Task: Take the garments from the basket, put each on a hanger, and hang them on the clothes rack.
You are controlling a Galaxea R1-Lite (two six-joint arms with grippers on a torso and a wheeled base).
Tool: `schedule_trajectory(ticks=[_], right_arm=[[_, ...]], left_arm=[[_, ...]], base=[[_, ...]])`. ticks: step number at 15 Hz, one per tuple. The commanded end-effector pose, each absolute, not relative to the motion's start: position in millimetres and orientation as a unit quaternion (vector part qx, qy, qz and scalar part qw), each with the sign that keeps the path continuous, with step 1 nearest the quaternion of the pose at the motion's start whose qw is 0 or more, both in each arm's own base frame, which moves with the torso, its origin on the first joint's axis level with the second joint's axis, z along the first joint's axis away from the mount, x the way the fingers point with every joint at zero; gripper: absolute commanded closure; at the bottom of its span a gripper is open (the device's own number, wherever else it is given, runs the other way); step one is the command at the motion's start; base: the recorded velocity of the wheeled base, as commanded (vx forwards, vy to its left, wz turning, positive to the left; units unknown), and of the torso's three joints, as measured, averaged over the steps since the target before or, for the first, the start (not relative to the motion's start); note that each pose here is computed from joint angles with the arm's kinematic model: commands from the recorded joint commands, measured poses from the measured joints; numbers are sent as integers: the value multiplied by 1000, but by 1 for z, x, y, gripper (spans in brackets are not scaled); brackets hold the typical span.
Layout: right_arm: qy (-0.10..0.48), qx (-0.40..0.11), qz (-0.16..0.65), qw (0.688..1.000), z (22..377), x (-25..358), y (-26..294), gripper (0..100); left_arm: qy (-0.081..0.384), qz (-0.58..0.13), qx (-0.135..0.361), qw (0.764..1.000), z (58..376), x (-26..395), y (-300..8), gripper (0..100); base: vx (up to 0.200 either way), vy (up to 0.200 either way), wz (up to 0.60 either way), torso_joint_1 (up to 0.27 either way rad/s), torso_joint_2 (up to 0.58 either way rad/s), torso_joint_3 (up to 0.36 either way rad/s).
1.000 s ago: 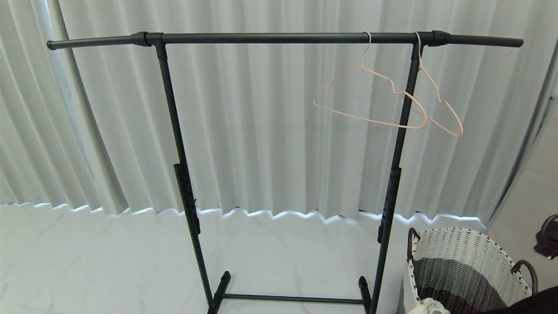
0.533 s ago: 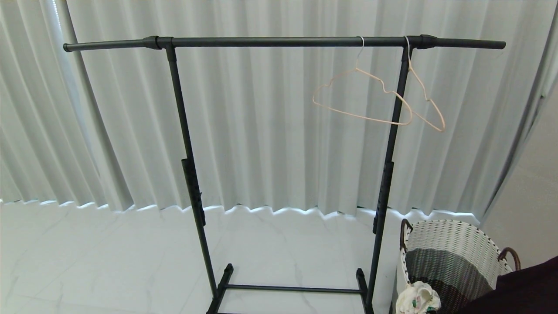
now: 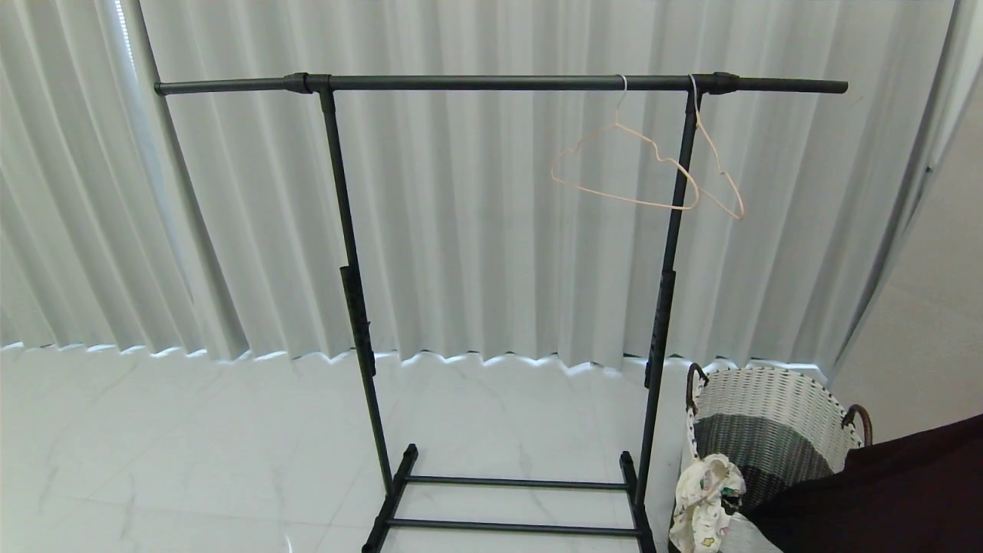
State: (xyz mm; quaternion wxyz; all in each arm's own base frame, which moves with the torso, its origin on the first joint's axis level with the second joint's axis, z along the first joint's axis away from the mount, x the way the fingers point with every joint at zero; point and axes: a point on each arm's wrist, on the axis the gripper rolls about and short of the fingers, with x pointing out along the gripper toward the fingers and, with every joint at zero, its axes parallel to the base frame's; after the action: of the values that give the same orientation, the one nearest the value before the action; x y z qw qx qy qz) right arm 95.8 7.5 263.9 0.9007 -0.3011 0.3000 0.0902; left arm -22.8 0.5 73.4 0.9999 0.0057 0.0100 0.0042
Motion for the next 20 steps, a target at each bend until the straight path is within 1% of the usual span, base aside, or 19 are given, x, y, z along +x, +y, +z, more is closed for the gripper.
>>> schedule_trajectory(ticks=[1,2,3,6,7,8,10,11,12,13,15,17,18,19,20], right_arm=[[305,-300,120,896,261,102,15,100],[309,-280,158,895,257,108,27,100],[314,-266,183,893,255,112,37,100],[343,-234,263,871,243,118,75,100],[350,-228,274,866,241,118,82,100],[363,-208,293,860,236,120,99,100],[378,-197,301,853,229,124,112,100],[382,-199,303,850,225,128,119,100],[383,-200,304,849,223,133,124,100],[379,-198,305,851,222,137,127,100],[366,-190,306,858,220,145,136,100],[353,-184,309,864,221,149,140,100],[344,-181,310,868,223,150,141,100],[336,-178,313,870,225,150,142,100],[328,-175,316,873,227,149,143,100]], left_arm=[[11,4,9,1000,73,-23,0,0],[11,4,29,1000,73,-23,0,0],[11,3,35,999,73,-23,0,0],[9,-10,53,999,73,-23,0,0],[9,-10,54,998,73,-23,0,0],[9,-10,54,998,74,-23,0,0],[3,-19,52,998,75,-23,-1,0],[-27,-62,34,997,97,-28,-2,0],[-26,-107,20,994,120,-26,-4,0],[-21,-136,20,990,142,-22,-5,0],[40,-220,11,975,186,12,-9,0],[88,-279,2,956,222,58,-16,0],[110,-323,2,940,236,83,-27,0],[126,-351,7,928,245,104,-40,0],[151,-375,13,914,246,125,-57,0]], base=[[0,0,0,0,0,0],[0,0,0,0,0,0],[0,0,0,0,0,0],[0,0,0,0,0,0],[0,0,0,0,0,0],[0,0,0,0,0,0],[0,0,0,0,0,0],[0,0,0,0,0,0],[0,0,0,0,0,0],[0,0,0,0,0,0],[0,0,0,0,0,0],[0,0,0,0,0,0],[0,0,0,0,0,0],[0,0,0,0,0,0],[0,0,0,0,0,0]])
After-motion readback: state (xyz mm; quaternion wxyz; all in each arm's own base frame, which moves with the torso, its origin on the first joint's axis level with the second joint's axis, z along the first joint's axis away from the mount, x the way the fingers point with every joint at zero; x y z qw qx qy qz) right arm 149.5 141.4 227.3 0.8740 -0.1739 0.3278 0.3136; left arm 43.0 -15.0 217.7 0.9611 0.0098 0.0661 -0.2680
